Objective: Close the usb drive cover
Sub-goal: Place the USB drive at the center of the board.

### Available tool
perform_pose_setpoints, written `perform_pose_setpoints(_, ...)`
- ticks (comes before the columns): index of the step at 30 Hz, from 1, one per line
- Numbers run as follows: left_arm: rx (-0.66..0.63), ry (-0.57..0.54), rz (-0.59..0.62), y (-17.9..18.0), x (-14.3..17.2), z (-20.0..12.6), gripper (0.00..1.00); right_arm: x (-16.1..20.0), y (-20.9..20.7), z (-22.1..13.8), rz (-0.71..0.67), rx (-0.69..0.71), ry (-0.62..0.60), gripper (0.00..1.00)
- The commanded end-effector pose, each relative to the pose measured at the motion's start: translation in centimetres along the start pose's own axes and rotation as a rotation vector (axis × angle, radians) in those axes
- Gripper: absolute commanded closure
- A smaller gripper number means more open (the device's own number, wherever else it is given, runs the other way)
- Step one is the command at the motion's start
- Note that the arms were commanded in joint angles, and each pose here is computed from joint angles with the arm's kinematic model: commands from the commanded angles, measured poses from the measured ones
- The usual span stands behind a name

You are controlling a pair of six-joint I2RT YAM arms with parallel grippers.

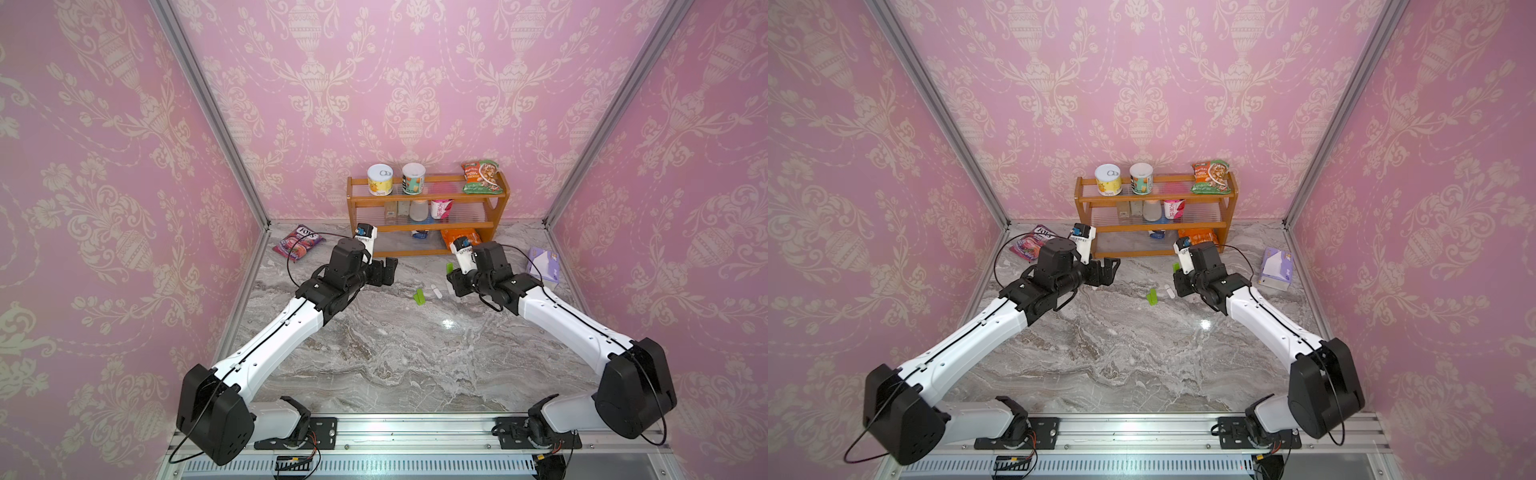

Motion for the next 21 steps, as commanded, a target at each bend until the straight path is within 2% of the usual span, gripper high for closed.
perform_pose_setpoints(1,-0.024,0.041,-0.015,0.3,0.1,1.3,0.05,3.4,-0.9,0.6,0.064,-0.083,0.253,1.00)
perform_pose_setpoints(7,-0.026,0.057,-0.005,0.4,0.5,2.0,0.06,4.7,-2.9,3.9,0.096,-0.056,0.433,1.00)
perform_pose_setpoints(13,-0.060,0.074,0.019,1.0,1.1,1.9,0.06,6.9,-3.4,8.0,0.141,-0.050,0.550,1.00)
perform_pose_setpoints(21,-0.102,0.063,0.032,1.9,1.2,1.6,0.05,8.0,-4.5,9.8,0.164,-0.006,0.602,1.00)
Point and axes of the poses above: each gripper's point midway between its finger pads, its own z axis out along the fingers, its own y axis along the line the jaws close on, x = y × z, the point moved 5 cm from there along -z, back along the fingers, and after that the axes turned 13 degrees about -z, right-handed, at the moved point
